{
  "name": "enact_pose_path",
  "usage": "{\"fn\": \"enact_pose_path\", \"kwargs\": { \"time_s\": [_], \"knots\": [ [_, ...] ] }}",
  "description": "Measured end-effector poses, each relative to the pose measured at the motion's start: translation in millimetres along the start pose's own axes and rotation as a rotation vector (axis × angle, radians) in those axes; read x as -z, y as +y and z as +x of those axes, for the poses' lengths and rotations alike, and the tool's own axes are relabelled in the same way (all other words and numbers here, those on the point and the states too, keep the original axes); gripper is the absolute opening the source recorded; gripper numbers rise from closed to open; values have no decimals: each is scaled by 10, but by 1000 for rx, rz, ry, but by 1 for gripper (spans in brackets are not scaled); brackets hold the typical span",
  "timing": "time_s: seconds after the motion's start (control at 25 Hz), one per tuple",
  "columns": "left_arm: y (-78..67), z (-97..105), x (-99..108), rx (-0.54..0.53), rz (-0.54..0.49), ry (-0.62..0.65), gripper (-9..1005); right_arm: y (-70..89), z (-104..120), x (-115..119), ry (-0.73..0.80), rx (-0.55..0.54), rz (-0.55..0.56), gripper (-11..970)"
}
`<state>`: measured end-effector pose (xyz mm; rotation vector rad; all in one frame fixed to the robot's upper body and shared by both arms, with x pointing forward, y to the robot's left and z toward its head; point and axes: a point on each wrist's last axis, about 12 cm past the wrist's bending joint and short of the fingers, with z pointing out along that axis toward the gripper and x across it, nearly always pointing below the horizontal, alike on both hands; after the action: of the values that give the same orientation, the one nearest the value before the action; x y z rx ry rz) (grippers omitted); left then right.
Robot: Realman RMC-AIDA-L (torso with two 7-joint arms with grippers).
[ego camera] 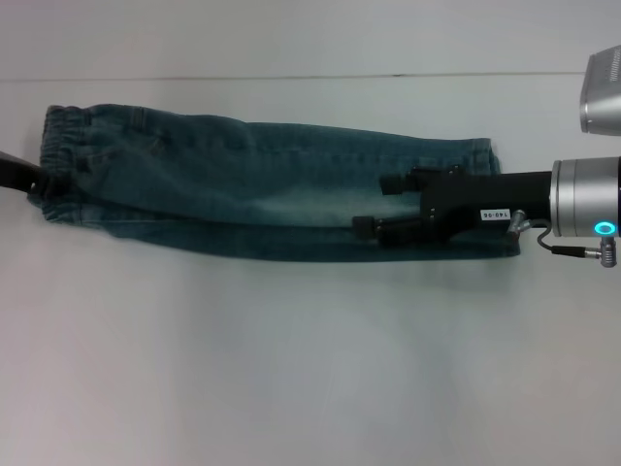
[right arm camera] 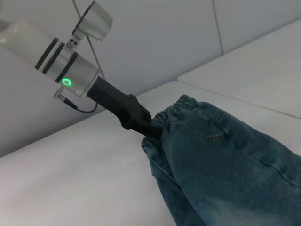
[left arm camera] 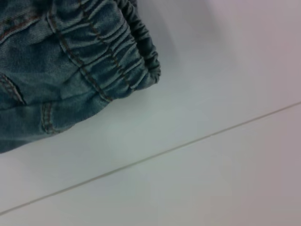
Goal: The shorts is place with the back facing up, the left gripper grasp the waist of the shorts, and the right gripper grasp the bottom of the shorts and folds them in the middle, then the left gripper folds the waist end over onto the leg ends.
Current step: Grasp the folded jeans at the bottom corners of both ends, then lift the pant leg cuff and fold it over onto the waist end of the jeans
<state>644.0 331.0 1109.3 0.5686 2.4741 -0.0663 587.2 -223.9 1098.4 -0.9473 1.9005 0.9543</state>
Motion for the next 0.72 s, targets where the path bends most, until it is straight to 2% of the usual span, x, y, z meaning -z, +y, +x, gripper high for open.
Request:
{"fn": "enact_pose_path", "kwargs": {
  "time_s": [0.04,0.4,0.72],
  "knots": [
    [-3,5,-1,-2,2,2,395,0,-4,-2,0,1,0,940],
    [-18,26,-2,-12,15,8,197,8,-7,-16,9,8,-7,939],
    [-53,-33,79,-32,40,2,164,17,13,-28,16,2,-15,938]
  ]
}}
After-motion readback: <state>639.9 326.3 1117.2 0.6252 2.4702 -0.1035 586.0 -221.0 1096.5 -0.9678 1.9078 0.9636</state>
